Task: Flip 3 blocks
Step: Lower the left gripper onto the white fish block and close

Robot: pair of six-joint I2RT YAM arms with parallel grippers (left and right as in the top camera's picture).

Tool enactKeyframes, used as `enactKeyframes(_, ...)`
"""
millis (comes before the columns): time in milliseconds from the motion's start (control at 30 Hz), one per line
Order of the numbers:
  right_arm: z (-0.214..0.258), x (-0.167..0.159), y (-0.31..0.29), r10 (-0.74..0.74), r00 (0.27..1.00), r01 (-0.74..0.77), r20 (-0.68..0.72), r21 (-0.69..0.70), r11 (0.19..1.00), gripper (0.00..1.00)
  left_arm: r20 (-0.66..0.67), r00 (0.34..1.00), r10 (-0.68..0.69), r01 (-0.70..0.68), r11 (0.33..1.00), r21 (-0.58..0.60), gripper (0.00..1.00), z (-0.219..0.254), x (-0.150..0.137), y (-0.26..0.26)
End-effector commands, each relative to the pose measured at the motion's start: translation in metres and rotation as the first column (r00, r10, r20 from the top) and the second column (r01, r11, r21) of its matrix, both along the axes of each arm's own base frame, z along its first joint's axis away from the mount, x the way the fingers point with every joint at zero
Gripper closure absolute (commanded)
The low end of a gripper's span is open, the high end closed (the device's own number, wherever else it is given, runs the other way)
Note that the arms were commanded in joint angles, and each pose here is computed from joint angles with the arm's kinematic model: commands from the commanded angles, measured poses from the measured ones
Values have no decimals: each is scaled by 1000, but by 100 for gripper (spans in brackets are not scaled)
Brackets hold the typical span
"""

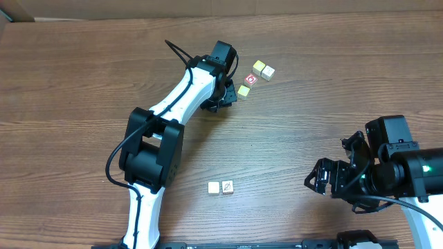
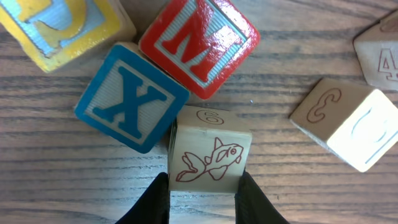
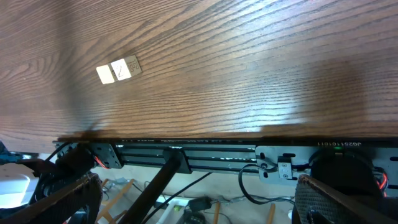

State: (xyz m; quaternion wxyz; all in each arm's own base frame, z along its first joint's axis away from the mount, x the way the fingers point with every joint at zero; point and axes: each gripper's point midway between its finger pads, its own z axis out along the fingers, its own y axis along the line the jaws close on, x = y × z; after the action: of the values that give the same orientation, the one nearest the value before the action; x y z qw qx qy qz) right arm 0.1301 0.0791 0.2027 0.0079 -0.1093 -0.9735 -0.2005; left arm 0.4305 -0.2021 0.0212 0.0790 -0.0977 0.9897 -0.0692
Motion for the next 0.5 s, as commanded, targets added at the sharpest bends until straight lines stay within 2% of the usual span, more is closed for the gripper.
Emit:
enactKeyframes(0,7,2,2,11,999,-12,32,10,1000,0,-35,996,-77,77,997,7,80,-3,-8,-5)
enactKeyframes(33,7,2,2,11,999,-12,32,10,1000,0,-42,996,-76,77,997,10,77,-3,-9,-4)
enactKeyframes(67,7,2,2,11,999,-12,32,10,1000,0,-45,996,-77,78,997,11,69,-3,-10,-3)
enactKeyframes(167,7,2,2,11,999,-12,32,10,1000,0,-43,994,-103,104,994,15,54,-3,-10,-3)
enactKeyframes(267,7,2,2,11,999,-12,32,10,1000,0,-29,987,-157,158,987,20,46,-3,-8,-4)
enactKeyframes(400,7,2,2,11,999,-12,33,10,1000,0,-5,972,-234,234,972,40,48,-2,-4,-4)
enactKeyframes(467,7,3,2,11,999,-11,36,10,1000,0,12,964,-267,267,963,47,57,-2,-1,-5)
